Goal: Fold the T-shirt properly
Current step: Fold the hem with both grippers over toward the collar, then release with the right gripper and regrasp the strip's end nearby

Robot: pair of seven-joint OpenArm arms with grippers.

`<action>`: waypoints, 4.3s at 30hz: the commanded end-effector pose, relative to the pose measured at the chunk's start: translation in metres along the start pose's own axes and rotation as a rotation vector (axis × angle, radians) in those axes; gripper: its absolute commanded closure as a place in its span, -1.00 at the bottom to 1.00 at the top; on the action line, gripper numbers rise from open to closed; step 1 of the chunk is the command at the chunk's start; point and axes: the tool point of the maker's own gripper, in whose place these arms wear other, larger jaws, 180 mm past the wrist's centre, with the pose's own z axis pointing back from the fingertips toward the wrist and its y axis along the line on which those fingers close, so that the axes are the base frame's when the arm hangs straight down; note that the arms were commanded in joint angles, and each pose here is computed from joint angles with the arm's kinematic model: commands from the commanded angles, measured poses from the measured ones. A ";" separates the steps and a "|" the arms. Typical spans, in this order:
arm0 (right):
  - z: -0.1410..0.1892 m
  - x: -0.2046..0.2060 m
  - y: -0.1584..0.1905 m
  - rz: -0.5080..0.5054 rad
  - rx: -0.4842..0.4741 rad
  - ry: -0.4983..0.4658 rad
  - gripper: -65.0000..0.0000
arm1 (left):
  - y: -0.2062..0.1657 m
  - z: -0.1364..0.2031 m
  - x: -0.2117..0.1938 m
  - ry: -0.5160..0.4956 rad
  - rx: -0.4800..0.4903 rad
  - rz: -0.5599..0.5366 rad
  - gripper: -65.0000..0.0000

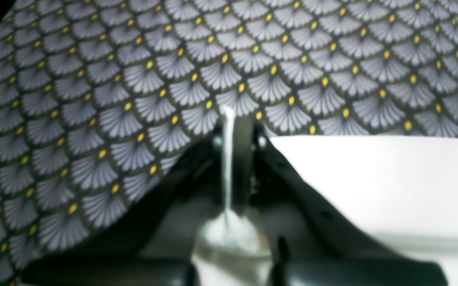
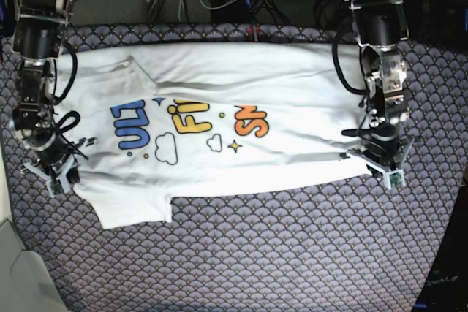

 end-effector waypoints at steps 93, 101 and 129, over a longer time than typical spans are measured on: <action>0.170 -0.081 -0.030 0.023 -0.141 0.058 -0.05 | 0.067 0.114 -0.069 0.038 0.087 -0.123 0.00; 0.117 -0.035 0.012 0.117 -0.005 0.089 -0.05 | 0.068 0.116 -0.068 0.035 0.094 -0.122 0.00; 0.036 -0.035 0.027 0.003 0.098 0.257 -0.05 | 0.067 0.118 -0.073 0.046 0.089 -0.131 0.00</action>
